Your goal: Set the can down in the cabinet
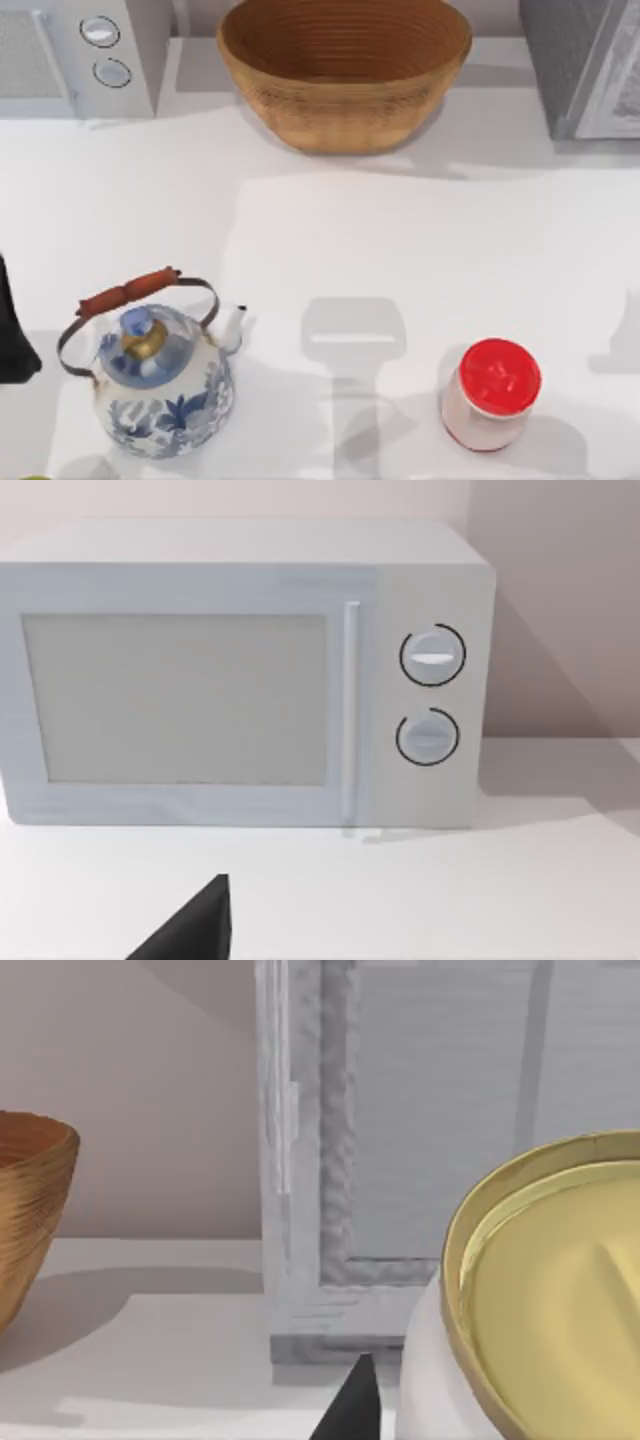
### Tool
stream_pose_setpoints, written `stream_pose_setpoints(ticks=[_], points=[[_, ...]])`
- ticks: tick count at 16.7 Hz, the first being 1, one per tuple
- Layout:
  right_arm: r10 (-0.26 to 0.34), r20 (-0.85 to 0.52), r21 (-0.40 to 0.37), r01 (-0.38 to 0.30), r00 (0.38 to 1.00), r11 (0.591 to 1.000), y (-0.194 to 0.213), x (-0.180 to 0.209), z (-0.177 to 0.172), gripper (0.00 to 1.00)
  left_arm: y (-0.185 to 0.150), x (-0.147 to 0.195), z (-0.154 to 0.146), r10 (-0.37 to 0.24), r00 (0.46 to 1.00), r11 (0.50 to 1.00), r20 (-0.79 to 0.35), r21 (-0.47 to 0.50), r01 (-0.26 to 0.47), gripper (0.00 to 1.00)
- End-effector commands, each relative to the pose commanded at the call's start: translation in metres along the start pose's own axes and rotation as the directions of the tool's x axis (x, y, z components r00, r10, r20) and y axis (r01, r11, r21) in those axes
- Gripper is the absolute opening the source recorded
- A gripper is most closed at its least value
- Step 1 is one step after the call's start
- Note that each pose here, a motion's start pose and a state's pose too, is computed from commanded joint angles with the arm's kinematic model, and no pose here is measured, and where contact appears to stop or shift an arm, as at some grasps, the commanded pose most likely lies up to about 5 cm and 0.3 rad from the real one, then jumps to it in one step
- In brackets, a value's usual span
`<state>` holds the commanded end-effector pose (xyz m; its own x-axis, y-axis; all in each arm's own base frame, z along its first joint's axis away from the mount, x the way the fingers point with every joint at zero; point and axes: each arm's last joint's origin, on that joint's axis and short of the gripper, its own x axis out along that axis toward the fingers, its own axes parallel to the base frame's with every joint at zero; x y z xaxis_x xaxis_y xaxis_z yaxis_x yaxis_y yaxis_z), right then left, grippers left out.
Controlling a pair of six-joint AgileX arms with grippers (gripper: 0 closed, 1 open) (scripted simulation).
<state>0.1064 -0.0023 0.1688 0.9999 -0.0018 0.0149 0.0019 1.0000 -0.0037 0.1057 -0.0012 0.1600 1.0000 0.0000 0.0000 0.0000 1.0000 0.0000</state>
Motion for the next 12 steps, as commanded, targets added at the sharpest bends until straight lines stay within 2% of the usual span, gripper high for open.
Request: stream_pose_setpoints(ticks=[8,12], points=[[0.001,-0.016,0.005,-0.001,1.000,1.000,0.001,-0.001,-0.008,0.00,0.000,0.000,0.000,0.000,1.000,1.000,0.000,0.000,0.000,1.00],[-0.002,-0.030,0.006,0.002,1.000,1.000,0.002,-0.001,0.016,0.00,0.000,0.000,0.000,0.000,1.000,1.000,0.000,0.000,0.000,1.00]])
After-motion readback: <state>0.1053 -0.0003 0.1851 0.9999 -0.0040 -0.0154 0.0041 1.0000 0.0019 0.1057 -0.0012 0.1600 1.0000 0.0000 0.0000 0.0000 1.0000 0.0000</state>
